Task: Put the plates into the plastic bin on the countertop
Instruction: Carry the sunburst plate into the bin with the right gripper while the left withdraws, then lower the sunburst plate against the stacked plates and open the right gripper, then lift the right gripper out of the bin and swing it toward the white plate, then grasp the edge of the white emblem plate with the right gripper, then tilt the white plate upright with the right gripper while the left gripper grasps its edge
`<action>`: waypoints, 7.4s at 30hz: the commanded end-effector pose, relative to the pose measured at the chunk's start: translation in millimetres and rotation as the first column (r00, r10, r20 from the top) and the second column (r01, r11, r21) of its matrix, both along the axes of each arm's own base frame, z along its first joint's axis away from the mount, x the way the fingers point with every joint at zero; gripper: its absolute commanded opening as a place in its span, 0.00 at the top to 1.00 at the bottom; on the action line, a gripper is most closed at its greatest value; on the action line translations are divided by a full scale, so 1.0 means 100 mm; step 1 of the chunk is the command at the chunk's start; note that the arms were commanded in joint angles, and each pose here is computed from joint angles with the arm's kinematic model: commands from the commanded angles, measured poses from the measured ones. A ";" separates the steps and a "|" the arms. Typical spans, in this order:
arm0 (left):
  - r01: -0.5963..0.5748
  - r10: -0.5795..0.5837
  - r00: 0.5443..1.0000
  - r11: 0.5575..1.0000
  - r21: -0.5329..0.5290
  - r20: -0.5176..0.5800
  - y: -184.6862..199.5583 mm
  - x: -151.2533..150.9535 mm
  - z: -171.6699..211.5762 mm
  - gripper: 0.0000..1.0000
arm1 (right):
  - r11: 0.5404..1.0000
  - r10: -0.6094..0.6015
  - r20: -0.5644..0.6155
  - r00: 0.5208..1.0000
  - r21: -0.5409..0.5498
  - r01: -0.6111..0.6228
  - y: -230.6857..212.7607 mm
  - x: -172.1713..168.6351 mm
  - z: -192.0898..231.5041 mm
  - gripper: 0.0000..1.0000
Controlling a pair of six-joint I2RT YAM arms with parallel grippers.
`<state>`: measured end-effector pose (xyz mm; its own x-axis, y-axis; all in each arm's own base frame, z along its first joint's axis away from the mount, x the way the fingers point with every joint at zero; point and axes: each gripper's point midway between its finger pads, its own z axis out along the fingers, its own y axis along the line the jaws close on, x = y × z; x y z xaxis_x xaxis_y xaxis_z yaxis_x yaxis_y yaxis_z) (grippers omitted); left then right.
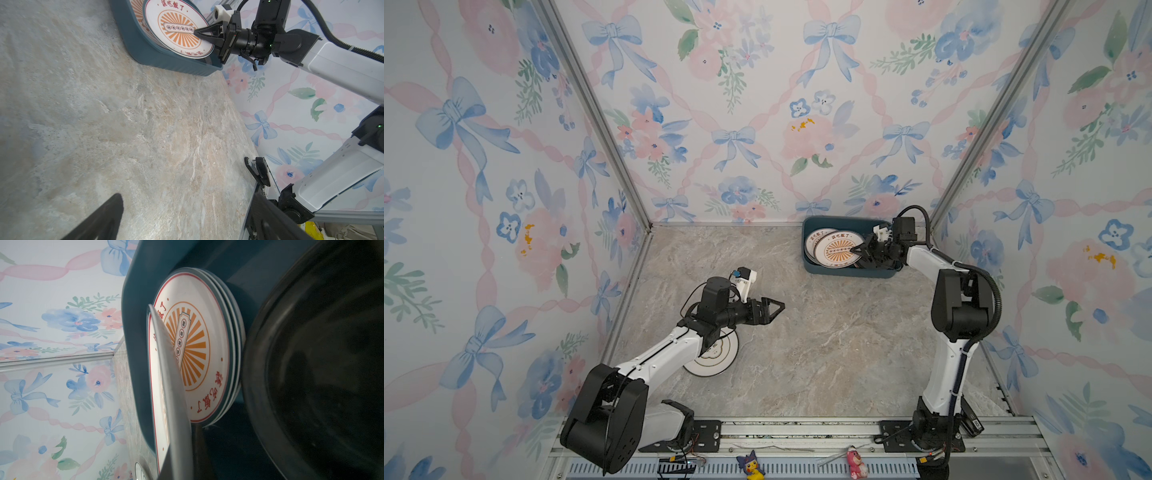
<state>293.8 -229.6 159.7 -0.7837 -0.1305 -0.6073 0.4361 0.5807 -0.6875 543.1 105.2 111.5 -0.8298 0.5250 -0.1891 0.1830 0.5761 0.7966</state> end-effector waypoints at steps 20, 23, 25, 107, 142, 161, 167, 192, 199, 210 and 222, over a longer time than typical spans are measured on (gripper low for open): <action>-0.011 0.010 1.000 1.000 0.020 0.030 0.04 0.08 0.05 0.02 | 0.999 -0.023 -0.035 0.999 -0.037 0.022 -0.05 0.16 -0.36 1.00; -0.011 0.010 1.000 1.000 0.023 0.027 0.04 0.09 0.04 0.02 | 0.999 -0.022 -0.043 0.999 -0.049 0.020 -0.05 0.15 -0.39 1.00; -0.012 0.011 1.000 1.000 0.023 0.027 0.04 0.09 0.04 0.02 | 0.998 -0.021 -0.045 0.999 -0.058 0.018 -0.06 0.14 -0.40 1.00; -0.072 0.069 0.996 0.995 0.063 0.053 0.20 0.06 0.16 0.02 | 0.543 0.092 -0.070 0.993 -0.832 -0.110 -0.20 0.07 0.10 0.32; -0.488 0.478 0.868 0.871 0.056 0.138 1.47 0.55 0.62 0.02 | 0.859 0.503 0.098 0.858 -0.168 -0.484 2.62 -2.39 0.37 0.32; -0.469 0.460 0.878 0.882 0.051 0.129 1.46 0.44 0.55 0.02 | 0.834 0.551 -0.040 0.834 0.005 -0.551 3.67 -2.72 -0.66 0.37; -0.471 0.462 0.878 0.881 0.051 0.128 1.47 0.43 0.52 0.02 | 0.824 0.566 -0.071 0.821 0.074 -0.562 3.84 -2.87 -0.82 0.47; -0.468 0.460 0.879 0.883 0.040 0.123 1.49 0.35 0.45 0.02 | 0.825 0.563 -0.136 0.815 0.046 -0.563 3.83 -3.03 -1.15 0.91; -0.455 0.449 0.886 0.890 0.031 0.117 1.46 0.38 0.47 0.02 | 0.835 0.550 -0.111 0.828 0.039 -0.549 3.78 -2.99 -1.05 1.00; -0.460 0.454 0.885 0.887 0.039 0.103 1.47 0.37 0.39 0.02 | 0.850 0.526 -0.050 0.849 0.005 -0.527 3.49 -2.74 -0.64 1.00; -0.395 0.397 0.915 0.918 -0.038 0.072 1.30 0.35 0.31 0.02 | 0.887 0.461 0.021 0.887 0.005 -0.461 2.94 -2.49 -0.17 1.00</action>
<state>330.2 -90.1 189.3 -0.6079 -0.4331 -0.6655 0.1839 0.7385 -0.6486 291.8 406.0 71.8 -0.9828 0.0886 -0.1618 -0.0745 0.6117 0.7876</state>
